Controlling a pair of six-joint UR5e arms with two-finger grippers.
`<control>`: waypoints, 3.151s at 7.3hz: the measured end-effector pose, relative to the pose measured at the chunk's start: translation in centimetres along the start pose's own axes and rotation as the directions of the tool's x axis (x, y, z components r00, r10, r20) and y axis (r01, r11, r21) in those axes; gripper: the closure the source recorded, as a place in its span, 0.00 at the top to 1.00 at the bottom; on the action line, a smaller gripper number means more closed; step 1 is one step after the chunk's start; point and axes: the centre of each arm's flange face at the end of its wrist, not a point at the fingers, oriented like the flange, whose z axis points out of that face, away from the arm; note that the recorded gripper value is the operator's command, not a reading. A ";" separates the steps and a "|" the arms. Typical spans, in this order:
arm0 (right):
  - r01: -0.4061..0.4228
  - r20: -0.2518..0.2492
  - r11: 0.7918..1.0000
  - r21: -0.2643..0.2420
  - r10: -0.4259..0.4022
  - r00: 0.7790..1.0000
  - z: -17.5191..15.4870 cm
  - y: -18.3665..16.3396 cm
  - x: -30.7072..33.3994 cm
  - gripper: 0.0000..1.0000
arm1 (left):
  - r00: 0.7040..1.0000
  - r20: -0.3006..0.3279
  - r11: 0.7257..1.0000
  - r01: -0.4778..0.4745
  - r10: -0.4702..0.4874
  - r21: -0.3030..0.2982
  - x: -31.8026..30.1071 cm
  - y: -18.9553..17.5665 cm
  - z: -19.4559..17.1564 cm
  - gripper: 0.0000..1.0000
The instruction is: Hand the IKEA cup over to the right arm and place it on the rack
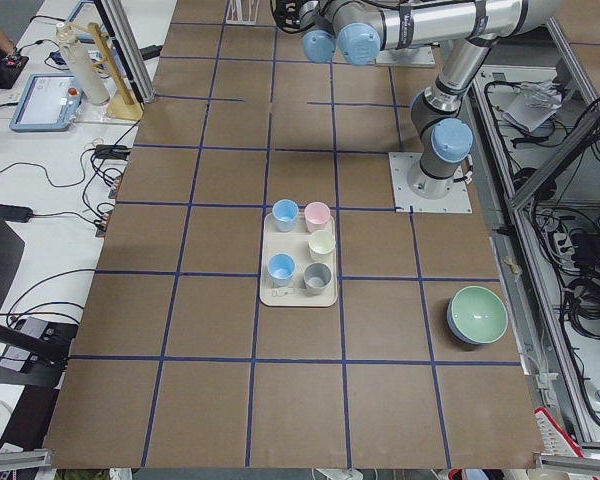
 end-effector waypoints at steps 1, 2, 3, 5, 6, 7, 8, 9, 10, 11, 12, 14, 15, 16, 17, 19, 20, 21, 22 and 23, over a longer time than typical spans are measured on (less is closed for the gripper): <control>-0.014 -0.001 1.000 -0.001 0.014 1.000 0.1 0.1 0.0 0.19 | 1.000 -0.001 1.000 0.001 -0.001 0.002 0.0 0.0 0.0 0.00; -0.025 0.000 1.000 -0.001 0.025 1.000 0.1 0.1 0.0 0.11 | 1.000 -0.001 1.000 0.001 -0.001 0.002 0.0 -0.1 0.0 0.11; -0.030 -0.001 1.000 -0.002 0.030 1.000 0.1 0.2 -0.1 0.09 | 1.000 -0.002 1.000 0.001 -0.001 0.002 0.0 -0.1 0.0 0.99; -0.031 -0.002 1.000 -0.001 0.031 1.000 0.0 0.2 -0.2 0.07 | 1.000 -0.002 1.000 0.006 -0.006 0.003 0.1 -0.1 0.0 1.00; -0.029 -0.002 1.000 0.001 0.029 1.000 -0.1 0.1 -0.4 0.06 | 1.000 -0.001 1.000 0.019 -0.019 0.002 0.4 -0.1 0.0 1.00; -0.027 -0.001 1.000 0.005 0.027 1.000 -0.2 0.0 -0.5 0.06 | 0.999 0.001 0.999 0.038 -0.038 0.000 0.6 -0.1 0.0 1.00; -0.025 0.001 1.000 0.011 0.025 1.000 -0.5 -0.2 -0.6 0.06 | 0.999 0.004 0.999 0.049 -0.049 -0.003 0.8 -0.1 0.0 1.00; -0.025 0.005 0.999 0.024 0.025 1.000 -1.1 -0.5 -0.7 0.06 | 0.998 0.006 0.998 0.062 -0.062 -0.004 1.0 -0.1 0.0 1.00; -0.026 0.012 0.999 0.045 0.026 1.000 -2.1 -1.0 -0.8 0.06 | 0.997 0.009 0.997 0.083 -0.082 -0.005 1.4 -0.2 -0.1 1.00; -0.026 0.019 0.997 0.070 0.025 1.000 -3.2 -1.5 -1.0 0.06 | 0.995 0.020 0.995 0.096 -0.096 -0.015 2.1 -0.3 -0.2 0.99; -0.025 0.024 0.995 0.095 0.023 0.999 -4.4 -1.9 -1.2 0.06 | 0.995 0.056 0.995 0.088 -0.085 -0.047 3.1 -0.5 -0.3 0.99; -0.019 -0.049 0.988 0.152 0.027 0.998 -7.4 -2.9 -0.9 0.04 | 0.957 0.292 0.984 0.048 0.004 -0.171 4.8 -1.4 -1.2 1.00; 0.001 -0.170 0.984 0.175 0.029 0.985 -9.0 -3.0 -0.6 0.04 | 0.885 0.464 0.982 0.048 0.044 -0.184 5.0 -2.3 -2.0 1.00; 0.037 -0.322 0.982 0.187 0.026 0.946 -10.4 -2.9 -0.6 0.04 | 0.798 0.599 0.984 0.043 0.070 -0.173 5.0 -2.9 -2.4 1.00; 0.081 -0.460 0.979 0.185 0.013 0.888 -11.5 -2.7 -0.8 0.04 | 0.707 0.701 0.985 0.038 0.092 -0.168 4.9 -3.1 -2.3 1.00; 0.196 -0.702 0.969 0.149 -0.036 0.711 -13.5 -2.5 -0.7 0.00 | 0.460 0.880 0.992 -0.021 0.119 -0.122 4.3 -4.6 -1.9 1.00; 0.248 -0.779 0.961 0.122 -0.062 0.624 -14.4 -2.5 -0.7 0.00 | 0.364 0.923 0.992 -0.063 0.123 -0.107 4.1 -5.5 -1.9 1.00; 0.309 -0.844 0.948 0.076 -0.103 0.526 -15.3 -2.6 -0.8 0.00 | 0.282 0.951 0.990 -0.101 0.126 -0.101 3.9 -6.5 -2.1 1.00; 0.377 -0.905 0.926 -0.007 -0.166 0.392 -16.4 -2.8 -0.8 0.00 | 0.212 0.970 0.987 -0.125 0.122 -0.097 3.9 -7.1 -2.6 1.00; 0.442 -0.944 0.890 -0.110 -0.232 0.234 -17.6 -3.1 -1.3 0.00 | 0.166 0.979 0.987 -0.132 0.117 -0.095 4.0 -7.3 -3.0 1.00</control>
